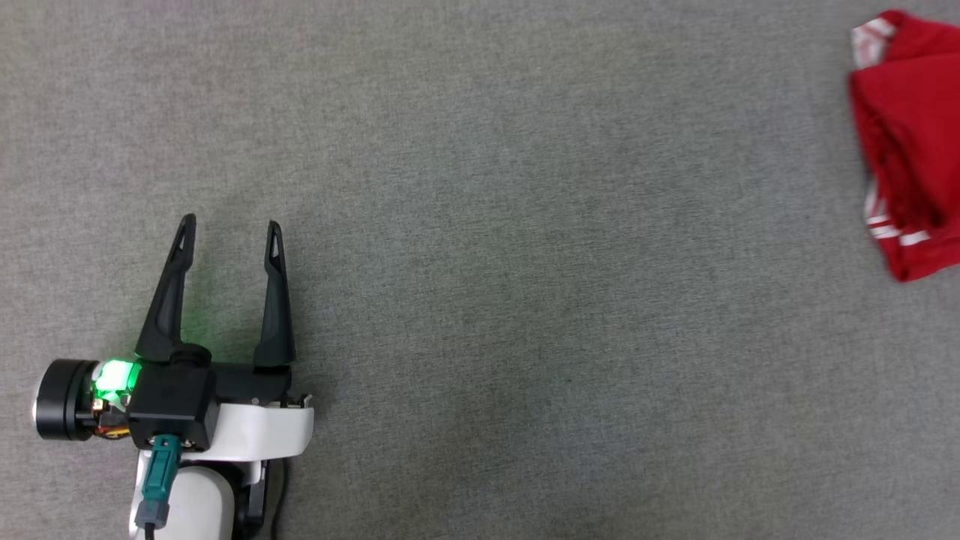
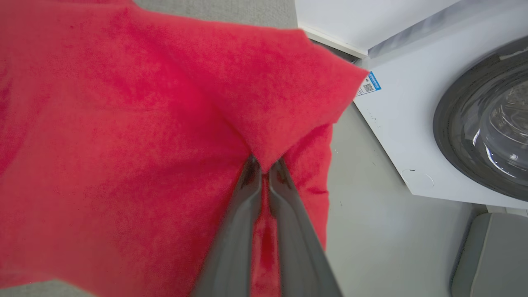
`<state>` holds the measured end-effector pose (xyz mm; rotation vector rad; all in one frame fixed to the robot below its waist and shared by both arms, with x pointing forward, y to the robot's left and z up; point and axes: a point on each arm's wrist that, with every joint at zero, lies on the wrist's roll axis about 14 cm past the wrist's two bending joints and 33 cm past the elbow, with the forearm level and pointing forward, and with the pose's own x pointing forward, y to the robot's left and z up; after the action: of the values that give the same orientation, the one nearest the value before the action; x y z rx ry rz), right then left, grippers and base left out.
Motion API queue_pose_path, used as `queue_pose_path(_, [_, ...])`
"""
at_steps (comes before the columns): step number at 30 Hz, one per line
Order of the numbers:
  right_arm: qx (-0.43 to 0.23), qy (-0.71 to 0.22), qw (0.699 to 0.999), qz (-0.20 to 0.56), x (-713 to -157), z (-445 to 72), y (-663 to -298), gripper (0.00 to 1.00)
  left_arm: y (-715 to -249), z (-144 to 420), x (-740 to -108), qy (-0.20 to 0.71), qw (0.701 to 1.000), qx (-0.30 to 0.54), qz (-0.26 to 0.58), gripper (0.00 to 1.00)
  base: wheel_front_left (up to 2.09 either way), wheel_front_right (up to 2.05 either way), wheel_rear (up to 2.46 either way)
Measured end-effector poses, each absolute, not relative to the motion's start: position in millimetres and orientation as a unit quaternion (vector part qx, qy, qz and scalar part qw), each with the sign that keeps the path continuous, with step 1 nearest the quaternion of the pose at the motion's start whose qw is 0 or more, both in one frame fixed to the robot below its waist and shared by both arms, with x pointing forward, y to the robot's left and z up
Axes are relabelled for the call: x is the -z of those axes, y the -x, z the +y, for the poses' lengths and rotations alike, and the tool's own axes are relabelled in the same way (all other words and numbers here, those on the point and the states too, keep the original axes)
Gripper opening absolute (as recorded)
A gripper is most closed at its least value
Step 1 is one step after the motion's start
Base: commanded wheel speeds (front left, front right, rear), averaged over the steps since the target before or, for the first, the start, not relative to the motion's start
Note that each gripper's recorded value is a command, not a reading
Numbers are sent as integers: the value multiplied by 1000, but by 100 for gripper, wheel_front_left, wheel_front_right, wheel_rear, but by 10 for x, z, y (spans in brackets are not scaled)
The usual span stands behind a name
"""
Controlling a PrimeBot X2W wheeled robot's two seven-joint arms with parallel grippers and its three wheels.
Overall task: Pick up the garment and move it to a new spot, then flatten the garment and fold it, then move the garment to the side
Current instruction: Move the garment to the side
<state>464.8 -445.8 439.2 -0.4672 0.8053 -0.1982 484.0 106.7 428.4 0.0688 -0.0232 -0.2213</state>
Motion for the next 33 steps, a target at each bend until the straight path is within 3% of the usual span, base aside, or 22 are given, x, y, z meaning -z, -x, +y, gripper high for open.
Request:
queue_pose_path(11, [149, 202, 885, 393, -4247, -4669, -4715, 0, -4897, 1123, -4220, -41, 994, 105, -11, 100, 0, 0, 0])
queue_pose_path(12, [154, 201, 887, 387, -4244, -4657, -4713, 100, -4891, 1131, -4250, -41, 994, 103, -13, 100, 0, 0, 0])
queue_pose_path(20, [138, 204, 918, 311, -4552, -4465, -4732, 100, -4736, 1181, -4496, -36, 995, 86, -25, 100, 0, 0, 0])
queue_pose_path(26, [96, 200, 962, 158, -5223, -4062, -4818, 100, -4478, 1287, -4733, -33, 997, 66, -33, 100, 0, 0, 0])
queue_pose_path(33, [45, 156, 987, 4, -5794, -3470, -4671, 100, -4173, 1440, -4963, -36, 997, 42, -47, 100, 0, 0, 0])
